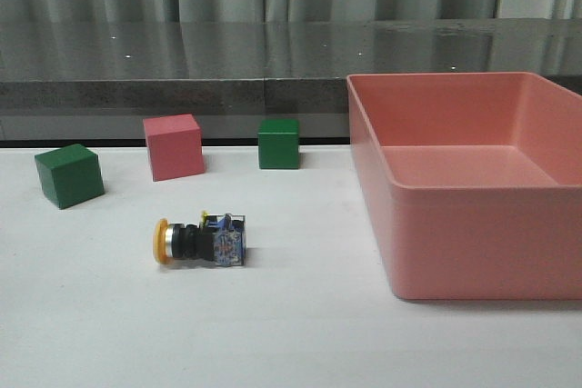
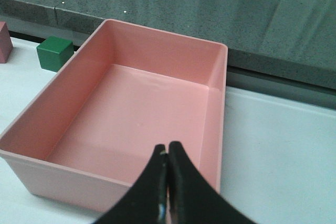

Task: Place and stand button with both arms
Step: 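Open the right gripper, release the button on its side, withdraw, then move the left gripper down toward the button lying on the table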

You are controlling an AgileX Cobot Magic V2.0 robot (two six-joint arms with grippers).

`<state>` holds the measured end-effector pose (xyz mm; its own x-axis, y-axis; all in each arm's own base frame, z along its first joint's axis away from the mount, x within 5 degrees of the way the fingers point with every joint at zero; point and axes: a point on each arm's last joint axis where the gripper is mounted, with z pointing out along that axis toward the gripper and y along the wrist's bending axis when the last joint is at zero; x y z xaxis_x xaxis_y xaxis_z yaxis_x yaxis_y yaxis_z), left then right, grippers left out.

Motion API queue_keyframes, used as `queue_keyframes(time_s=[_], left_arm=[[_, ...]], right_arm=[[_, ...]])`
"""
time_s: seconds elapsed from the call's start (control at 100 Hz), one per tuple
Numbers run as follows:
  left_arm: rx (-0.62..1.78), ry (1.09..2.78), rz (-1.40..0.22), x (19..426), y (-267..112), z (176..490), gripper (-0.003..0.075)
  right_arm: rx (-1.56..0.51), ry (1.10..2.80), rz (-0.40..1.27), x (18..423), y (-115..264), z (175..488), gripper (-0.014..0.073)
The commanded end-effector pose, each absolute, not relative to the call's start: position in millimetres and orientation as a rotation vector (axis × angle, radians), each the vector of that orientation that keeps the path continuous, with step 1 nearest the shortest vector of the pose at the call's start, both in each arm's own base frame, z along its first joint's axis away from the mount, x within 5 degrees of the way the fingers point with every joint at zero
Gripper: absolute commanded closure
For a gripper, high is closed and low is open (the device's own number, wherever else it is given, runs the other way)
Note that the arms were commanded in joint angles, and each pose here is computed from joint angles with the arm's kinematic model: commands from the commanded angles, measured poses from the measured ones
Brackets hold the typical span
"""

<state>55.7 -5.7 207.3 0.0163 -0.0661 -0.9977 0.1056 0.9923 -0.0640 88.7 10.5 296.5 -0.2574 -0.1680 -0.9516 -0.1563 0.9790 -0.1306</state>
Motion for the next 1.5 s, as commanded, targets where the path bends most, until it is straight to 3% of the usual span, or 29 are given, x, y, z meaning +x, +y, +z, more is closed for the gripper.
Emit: queue_keyframes(time_s=[0.0, 0.42, 0.66, 0.83, 0.88, 0.95, 1.0, 1.1, 1.17, 1.22, 1.36, 1.49], left_arm=[[-0.092, 1.44, -0.292, 53, -6, 215, 0.0739], [-0.053, 1.659, -0.323, 55, -12, 299, 0.0739], [0.277, 1.813, -0.185, 109, -27, 359, 0.0739], [0.503, 1.825, -0.16, 164, -42, 378, 0.0727], [0.552, 1.826, -0.171, 179, -47, 379, 0.0692], [0.643, 1.838, -0.184, 199, -53, 377, 0.0588], [0.711, 1.848, -0.19, 211, -57, 374, 0.0472], [0.796, 1.864, -0.195, 233, -62, 364, 0.016], [0.748, 1.899, -0.254, 247, -65, 355, 0.003], [0.712, 1.933, -0.311, 257, -68, 347, -0.0002], [0.716, 2.023, -0.43, 270, -75, 325, 0.0038], [0.881, 1.955, -0.439, 282, -83, 310, 0.0073]], right_arm=[[-0.201, 1.742, -0.026, 91, 9, 311, 0.0655], [-0.202, 1.749, -0.023, 91, 9, 311, 0.0655], [-0.185, 1.75, 0.005, 91, 10, 311, 0.0655], [-0.18, 1.75, 0.012, 91, 10, 311, 0.0655], [-0.18, 1.75, 0.012, 91, 10, 311, 0.0655], [-0.18, 1.75, 0.012, 91, 10, 311, 0.0655], [-0.18, 1.75, 0.012, 91, 10, 311, 0.0655], [-0.18, 1.75, 0.013, 91, 10, 311, 0.0655], [-0.18, 1.75, 0.013, 91, 10, 311, 0.0655], [-0.18, 1.75, 0.013, 91, 10, 311, 0.0655], [-0.18, 1.75, 0.013, 91, 10, 311, 0.0655], [-0.18, 1.75, 0.013, 91, 10, 311, 0.0655]])
